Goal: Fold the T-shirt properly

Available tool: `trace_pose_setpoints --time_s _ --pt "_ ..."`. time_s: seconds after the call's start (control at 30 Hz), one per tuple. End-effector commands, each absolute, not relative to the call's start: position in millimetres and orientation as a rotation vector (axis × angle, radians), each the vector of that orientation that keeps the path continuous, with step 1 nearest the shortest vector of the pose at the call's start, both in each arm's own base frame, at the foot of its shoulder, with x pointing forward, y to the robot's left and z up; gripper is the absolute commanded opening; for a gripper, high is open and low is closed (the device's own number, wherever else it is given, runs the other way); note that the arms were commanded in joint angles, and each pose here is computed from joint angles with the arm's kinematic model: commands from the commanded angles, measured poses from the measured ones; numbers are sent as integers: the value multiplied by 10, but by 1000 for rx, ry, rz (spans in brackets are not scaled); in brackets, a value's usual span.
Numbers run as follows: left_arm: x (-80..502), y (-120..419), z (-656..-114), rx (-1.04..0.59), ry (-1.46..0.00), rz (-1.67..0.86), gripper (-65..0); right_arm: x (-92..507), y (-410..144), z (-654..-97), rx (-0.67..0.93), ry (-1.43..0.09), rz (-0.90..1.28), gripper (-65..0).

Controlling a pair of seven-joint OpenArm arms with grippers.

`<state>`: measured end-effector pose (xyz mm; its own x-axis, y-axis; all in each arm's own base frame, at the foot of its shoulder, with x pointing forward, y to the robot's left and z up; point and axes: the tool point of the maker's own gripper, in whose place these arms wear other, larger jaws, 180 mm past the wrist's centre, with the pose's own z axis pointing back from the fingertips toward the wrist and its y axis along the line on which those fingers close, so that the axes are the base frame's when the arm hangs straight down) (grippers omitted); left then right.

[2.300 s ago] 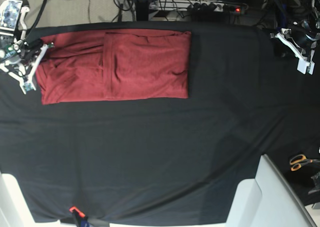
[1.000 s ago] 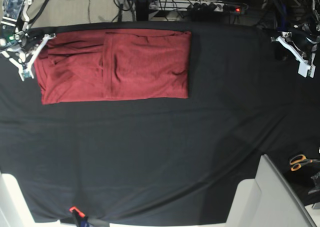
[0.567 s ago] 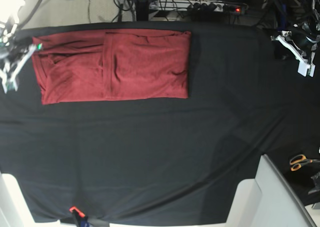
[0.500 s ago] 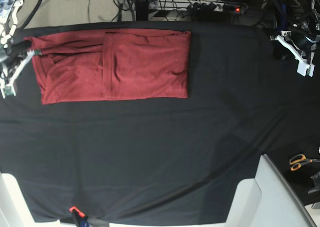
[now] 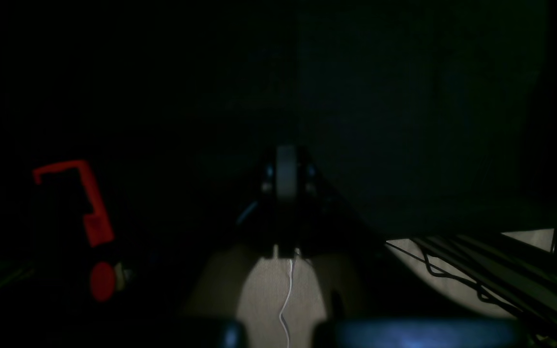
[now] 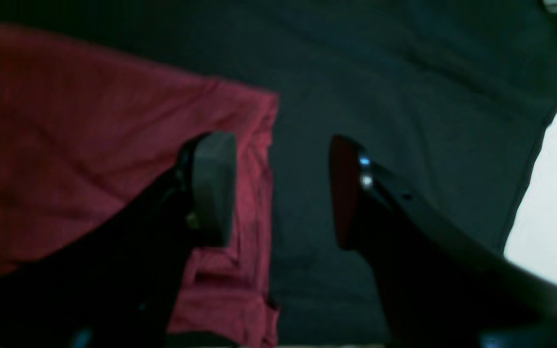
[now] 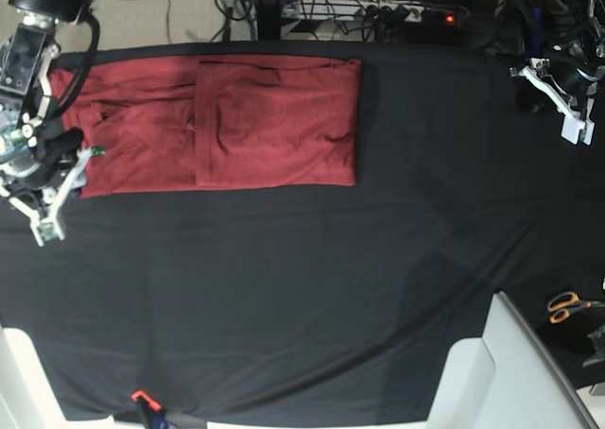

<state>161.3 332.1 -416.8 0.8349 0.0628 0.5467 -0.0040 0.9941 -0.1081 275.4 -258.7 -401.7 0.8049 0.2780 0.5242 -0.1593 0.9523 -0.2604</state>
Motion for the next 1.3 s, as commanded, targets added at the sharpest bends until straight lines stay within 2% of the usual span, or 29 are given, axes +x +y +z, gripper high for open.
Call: trace_pose_setpoints --time_s 0.0,0.03,0.1,0.2,0.3,0.37,0.57,0.7,0.93,1.27 --pt "1628 3396 -4077 -88 -605 28 -650 2790 -2758 -3934 -236 -607 197 -422" --pt "1616 3396 -4082 -88 -602 28 -650 2750 -2854 -3962 -224 -591 151 -431" --pt "1610 3404 -4080 -86 -601 26 -650 2649 -2950 -4043 -148 -540 120 -396" --pt "1610 3404 -4080 -86 -601 26 -650 2411 -3214 -4146 -16 -469 19 -279" --pt "1611 3399 -4082 -87 -600 25 -650 2237 -3406 -4173 127 -470 -116 -146" --pt "1618 3392 -4084 -89 -600 24 -650 2135 -3500 -4187 197 -489 -190 -92" --pt "1611 3383 -4091 -91 -598 25 -650 1969 -3625 -4268 427 -519 -367 -80" --pt "1609 3395 -4085 -88 -600 26 -650 1823 -3640 -4410 473 -470 -434 -78" --pt "1611 3379 -4091 -92 -598 22 -650 1649 -3102 -4692 560 -308 -353 -78" --pt "1609 3393 -4085 -89 -600 25 -650 1724 -2681 -4809 624 -253 -275 -83"
